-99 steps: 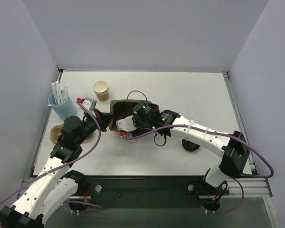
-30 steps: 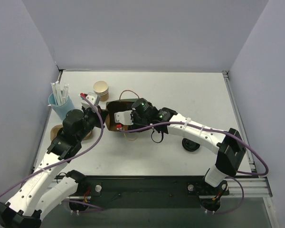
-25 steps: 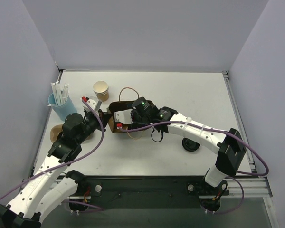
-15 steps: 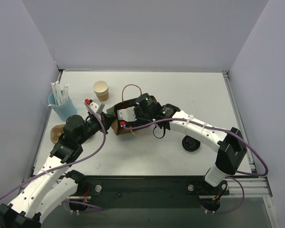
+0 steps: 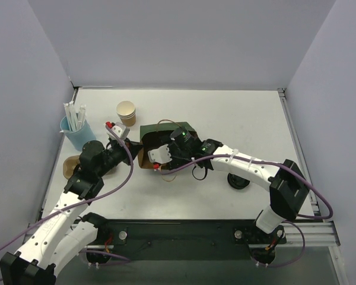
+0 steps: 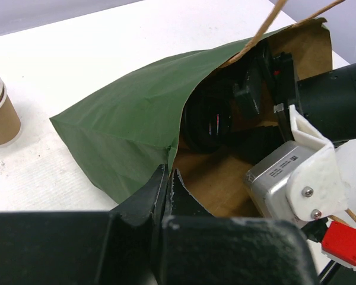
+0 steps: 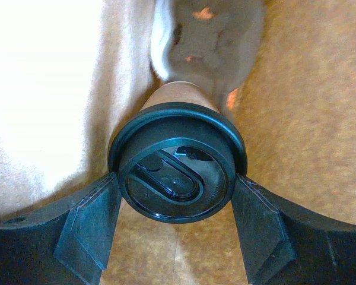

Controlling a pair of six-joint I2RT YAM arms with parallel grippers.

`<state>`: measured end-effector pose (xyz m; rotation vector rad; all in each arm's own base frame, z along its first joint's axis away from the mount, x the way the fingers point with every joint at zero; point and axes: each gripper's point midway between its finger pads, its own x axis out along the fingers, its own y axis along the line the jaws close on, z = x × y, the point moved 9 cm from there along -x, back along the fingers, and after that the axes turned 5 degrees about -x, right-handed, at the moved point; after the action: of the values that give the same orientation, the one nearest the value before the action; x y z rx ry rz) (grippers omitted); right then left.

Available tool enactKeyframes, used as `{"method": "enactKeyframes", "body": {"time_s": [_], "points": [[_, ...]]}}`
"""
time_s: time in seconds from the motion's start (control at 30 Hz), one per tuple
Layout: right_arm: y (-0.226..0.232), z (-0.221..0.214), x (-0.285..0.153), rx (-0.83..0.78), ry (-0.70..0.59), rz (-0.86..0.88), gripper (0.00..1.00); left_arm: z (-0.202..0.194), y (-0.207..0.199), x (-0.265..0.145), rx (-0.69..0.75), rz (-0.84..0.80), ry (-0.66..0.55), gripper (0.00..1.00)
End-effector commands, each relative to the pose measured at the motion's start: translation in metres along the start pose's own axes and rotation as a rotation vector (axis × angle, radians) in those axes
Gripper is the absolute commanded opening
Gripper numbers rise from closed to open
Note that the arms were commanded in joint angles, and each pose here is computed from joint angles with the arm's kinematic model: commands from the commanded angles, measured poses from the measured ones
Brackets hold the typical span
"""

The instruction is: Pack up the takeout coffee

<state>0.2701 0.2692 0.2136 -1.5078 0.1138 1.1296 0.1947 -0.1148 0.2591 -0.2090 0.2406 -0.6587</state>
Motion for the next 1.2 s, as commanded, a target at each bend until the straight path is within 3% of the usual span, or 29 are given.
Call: {"method": "enactKeyframes", "body": {"time_s": [0.0, 0.3, 1.17], "points": [[-0.018, 0.004, -0.012, -0.015, -0.050, -0.100, 0.29, 0.017, -0.004, 0.002, 0.020, -0.044, -0.070, 0.00], [-0.019, -0.010, -0.011, -0.005, 0.048, -0.158, 0.27, 0.017, -0.004, 0.003, 0.001, -0.035, -0.055, 0.00], [-0.032, -0.024, 0.005, 0.039, 0.090, -0.149, 0.27, 0.018, -0.012, 0.007, -0.077, -0.063, -0.088, 0.00]]}}
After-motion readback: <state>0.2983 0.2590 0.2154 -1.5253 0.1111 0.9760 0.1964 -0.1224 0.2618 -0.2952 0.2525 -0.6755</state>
